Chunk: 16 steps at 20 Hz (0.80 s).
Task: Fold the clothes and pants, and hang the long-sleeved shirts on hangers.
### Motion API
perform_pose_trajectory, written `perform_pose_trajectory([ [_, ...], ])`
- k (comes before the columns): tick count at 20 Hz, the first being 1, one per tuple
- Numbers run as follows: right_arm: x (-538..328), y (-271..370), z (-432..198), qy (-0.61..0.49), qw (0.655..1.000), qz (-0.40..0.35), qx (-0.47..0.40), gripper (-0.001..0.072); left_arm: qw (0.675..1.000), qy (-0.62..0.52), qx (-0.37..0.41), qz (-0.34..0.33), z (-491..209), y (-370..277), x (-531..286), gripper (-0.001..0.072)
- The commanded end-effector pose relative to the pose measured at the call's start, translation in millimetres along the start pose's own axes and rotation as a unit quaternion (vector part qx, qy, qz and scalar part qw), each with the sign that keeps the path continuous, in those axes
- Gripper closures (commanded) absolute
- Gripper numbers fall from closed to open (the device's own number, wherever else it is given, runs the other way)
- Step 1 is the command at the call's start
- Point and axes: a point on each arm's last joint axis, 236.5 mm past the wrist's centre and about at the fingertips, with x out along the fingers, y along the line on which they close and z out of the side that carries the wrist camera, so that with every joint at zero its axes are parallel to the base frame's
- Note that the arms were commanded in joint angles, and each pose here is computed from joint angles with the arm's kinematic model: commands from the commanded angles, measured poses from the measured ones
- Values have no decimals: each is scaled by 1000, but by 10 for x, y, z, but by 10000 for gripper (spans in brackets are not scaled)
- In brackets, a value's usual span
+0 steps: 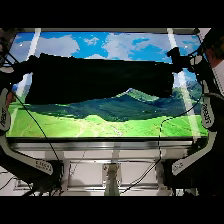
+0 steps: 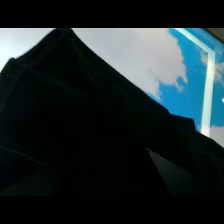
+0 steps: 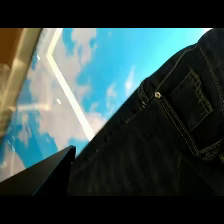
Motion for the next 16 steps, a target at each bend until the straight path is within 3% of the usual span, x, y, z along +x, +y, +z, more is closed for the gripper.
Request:
perform_pose_trajectory([
  [1, -114, -63, -311, 108, 990, -26, -90, 176, 998, 53, -6, -32, -234, -68, -33, 502],
  [2, -228, -111, -345, 134, 983, -40, -118, 407, 997, 71, 7, -41, -246, -86, -144, 692],
  [3, -352, -170, -344, 154, 977, -58, -137, 670, 995, 89, 24, -45, -266, -79, -254, 697],
  [5, -571, -260, -321, 184, 964, -79, -175, 679, 986, 144, 63, -49, -404, -38, -506, 699],
  [9, -891, -417, -786, 305, 919, -63, -243, 681, 952, 288, 92, 47, -888, 558, -1080, 699],
  [10, -940, -347, -963, 329, 912, -31, -244, 681, 948, 308, 64, 45, -1007, 640, -1233, 699],
  [14, -1123, -122, -1481, 390, 891, 77, -220, 680, 930, 305, -195, 66, -1345, 1013, -1755, 695],
  [15, -1149, -146, -1540, 401, 887, 77, -216, 679, 921, 304, -229, 80, -1445, 1163, -1887, 662],
  [16, -1154, -153, -1561, 406, 885, 75, -216, 678, 914, 305, -251, 90, -1542, 1286, -1991, 522],
])
